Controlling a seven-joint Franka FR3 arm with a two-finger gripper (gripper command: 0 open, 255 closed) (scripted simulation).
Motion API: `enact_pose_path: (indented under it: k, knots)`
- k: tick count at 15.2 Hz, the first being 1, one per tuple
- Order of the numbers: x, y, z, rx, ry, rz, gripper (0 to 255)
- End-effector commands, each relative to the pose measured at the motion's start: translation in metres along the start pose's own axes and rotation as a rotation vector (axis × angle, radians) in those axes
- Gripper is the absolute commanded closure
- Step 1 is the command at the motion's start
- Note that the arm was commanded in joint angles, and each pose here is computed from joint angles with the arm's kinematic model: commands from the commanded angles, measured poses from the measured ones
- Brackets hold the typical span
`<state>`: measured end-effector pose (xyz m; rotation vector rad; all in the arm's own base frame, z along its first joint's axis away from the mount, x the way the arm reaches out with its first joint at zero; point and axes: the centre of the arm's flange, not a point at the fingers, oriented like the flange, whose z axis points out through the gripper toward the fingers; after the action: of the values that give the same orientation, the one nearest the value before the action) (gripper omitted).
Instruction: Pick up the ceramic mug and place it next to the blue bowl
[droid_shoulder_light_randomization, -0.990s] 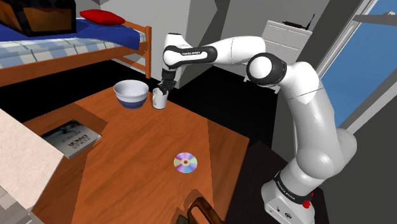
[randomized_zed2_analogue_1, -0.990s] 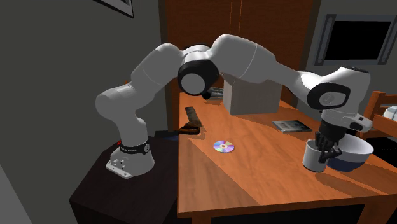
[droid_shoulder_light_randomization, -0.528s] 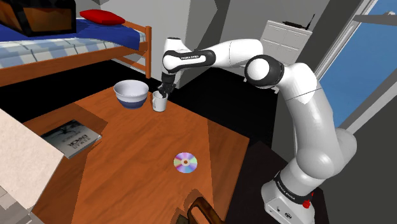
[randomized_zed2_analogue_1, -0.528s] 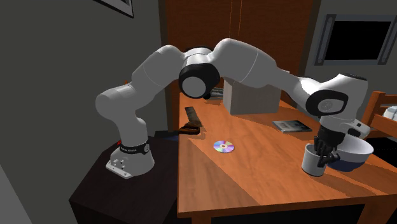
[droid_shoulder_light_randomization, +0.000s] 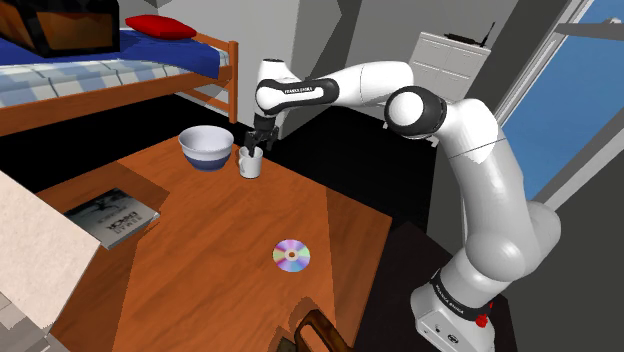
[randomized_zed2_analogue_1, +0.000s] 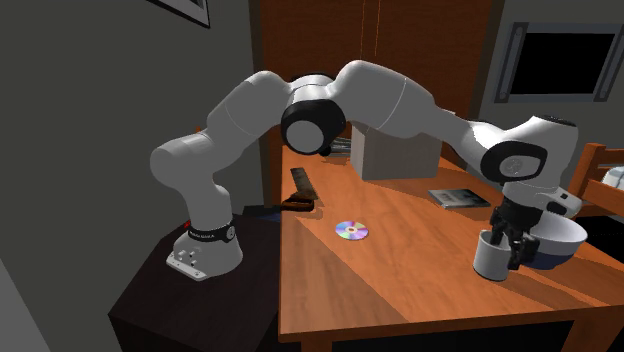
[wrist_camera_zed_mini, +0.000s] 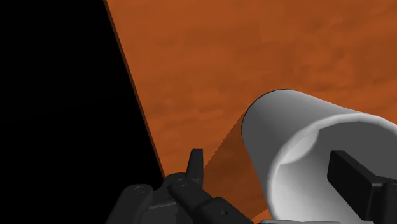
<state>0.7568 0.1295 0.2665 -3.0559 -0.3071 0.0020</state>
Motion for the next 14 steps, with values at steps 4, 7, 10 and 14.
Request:
enact_pose_path:
  k: [4,7,10,14]
  knots:
    - [0.0,0.0,-0.026,0.0,0.0,0.0,0]
    - [0.0,0.0,-0.05,0.0,0.0,0.0,0]
    - [0.0,0.0,-0.05,0.0,0.0,0.0,0]
    - [0.0,0.0,-0.05,0.0,0.0,0.0,0]
